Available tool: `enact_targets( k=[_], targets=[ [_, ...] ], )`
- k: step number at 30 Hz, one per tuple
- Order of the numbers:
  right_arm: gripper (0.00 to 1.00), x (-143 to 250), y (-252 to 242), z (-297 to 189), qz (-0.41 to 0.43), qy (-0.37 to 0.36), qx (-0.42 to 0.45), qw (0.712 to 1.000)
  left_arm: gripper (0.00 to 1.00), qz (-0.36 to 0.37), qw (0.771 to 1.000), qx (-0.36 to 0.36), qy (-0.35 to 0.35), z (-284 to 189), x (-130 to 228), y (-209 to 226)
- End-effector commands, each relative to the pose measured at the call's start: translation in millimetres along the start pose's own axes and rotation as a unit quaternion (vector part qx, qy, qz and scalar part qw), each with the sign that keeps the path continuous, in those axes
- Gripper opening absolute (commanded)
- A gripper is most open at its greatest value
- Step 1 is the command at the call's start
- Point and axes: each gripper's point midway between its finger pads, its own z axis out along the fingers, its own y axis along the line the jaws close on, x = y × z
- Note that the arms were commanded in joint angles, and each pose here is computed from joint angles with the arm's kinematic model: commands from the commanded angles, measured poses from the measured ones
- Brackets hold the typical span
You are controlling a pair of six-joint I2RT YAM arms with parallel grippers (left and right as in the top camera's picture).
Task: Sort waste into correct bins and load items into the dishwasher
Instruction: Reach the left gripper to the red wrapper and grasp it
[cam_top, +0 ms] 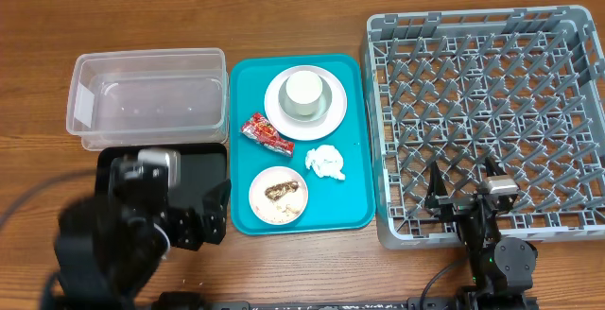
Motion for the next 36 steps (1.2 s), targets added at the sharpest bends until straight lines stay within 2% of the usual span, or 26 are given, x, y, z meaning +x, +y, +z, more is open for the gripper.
enact_targets(
  k=[1, 4, 8, 13, 14, 16, 18, 19, 25, 29, 32, 35, 36],
  targets=[
    [1.0, 1, 1, 0, -0.001, -0.003, -0.003, 1.0, 1.0, -0.034, 0.995, 0.028, 0.085, 0, -15, -14],
    [1.0, 1, 1, 0, 0.0, -0.003, -0.003, 1.0, 1.0, -0.064, 0.983, 0.033, 0.166, 5, -15, -18],
    [1.0, 1, 1, 0, -0.001, -0.003, -0.003, 1.0, 1.0, -0.075, 0.978, 0.034, 0.194, 32, -34, -13],
    [1.0, 1, 1, 0, -0.001, -0.003, -0.003, 1.0, 1.0, -0.1, 0.963, 0.067, 0.24, 72, -34, -15],
    [1.0, 1, 1, 0, 0.0, -0.003, -0.003, 1.0, 0.97, -0.107, 0.959, 0.069, 0.252, 79, -31, -14],
    [1.0, 1, 1, 0, 0.0, -0.003, -0.003, 1.0, 0.71, -0.133, 0.949, 0.063, 0.28, 94, -25, -10],
    [1.0, 1, 1, 0, 0.0, -0.003, -0.003, 1.0, 0.14, -0.157, 0.939, 0.038, 0.303, 109, -18, -1],
    [1.0, 1, 1, 0, 0.0, -0.003, -0.003, 1.0, 0.04, -0.171, 0.934, 0.012, 0.314, 118, -13, 4],
    [1.0, 1, 1, 0, 0.0, -0.003, -0.003, 1.0, 0.04, -0.152, 0.928, -0.141, 0.309, 162, 3, 27],
    [1.0, 1, 1, 0, 0.0, -0.003, -0.003, 1.0, 0.04, -0.125, 0.931, -0.202, 0.277, 177, 1, 21],
    [1.0, 1, 1, 0, 0.0, -0.003, -0.003, 1.0, 0.04, -0.135, 0.93, -0.237, 0.245, 187, -3, 19],
    [1.0, 1, 1, 0, 0.0, -0.003, -0.003, 1.0, 0.11, -0.143, 0.93, -0.242, 0.237, 200, -3, 17],
    [1.0, 1, 1, 0, -0.001, -0.003, -0.003, 1.0, 0.21, -0.155, 0.927, -0.244, 0.24, 205, 0, 17]
  ],
)
